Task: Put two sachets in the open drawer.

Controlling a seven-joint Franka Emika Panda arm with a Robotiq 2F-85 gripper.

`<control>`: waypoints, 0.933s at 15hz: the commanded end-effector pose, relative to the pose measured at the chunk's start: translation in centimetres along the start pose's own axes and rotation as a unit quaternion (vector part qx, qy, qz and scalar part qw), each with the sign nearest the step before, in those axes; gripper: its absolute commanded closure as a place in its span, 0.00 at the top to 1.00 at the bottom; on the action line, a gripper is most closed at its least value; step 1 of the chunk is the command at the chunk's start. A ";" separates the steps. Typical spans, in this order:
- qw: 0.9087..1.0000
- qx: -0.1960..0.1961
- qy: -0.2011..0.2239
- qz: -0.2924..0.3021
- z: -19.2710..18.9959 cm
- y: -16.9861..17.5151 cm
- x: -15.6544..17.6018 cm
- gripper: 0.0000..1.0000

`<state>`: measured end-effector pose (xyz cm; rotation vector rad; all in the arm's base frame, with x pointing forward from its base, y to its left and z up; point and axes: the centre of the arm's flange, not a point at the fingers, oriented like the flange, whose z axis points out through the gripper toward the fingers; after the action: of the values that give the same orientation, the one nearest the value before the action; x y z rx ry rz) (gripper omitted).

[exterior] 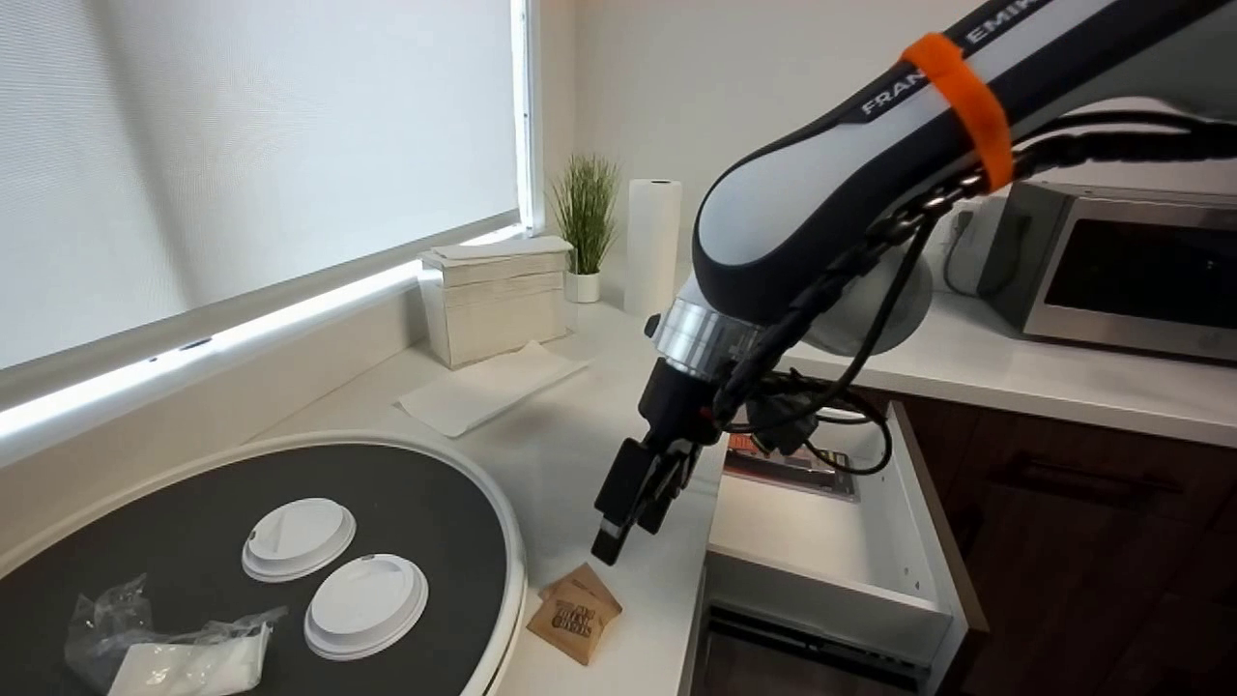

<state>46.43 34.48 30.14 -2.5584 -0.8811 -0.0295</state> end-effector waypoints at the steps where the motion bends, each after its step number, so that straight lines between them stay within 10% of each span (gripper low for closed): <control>1: 1.000 0.014 -0.011 0.006 3.0 1.8 2.0 1.00; 14: 0.997 0.041 -0.059 -0.028 5.8 1.1 4.7 1.00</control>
<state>49.89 37.50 25.58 -2.4952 -0.9231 0.0702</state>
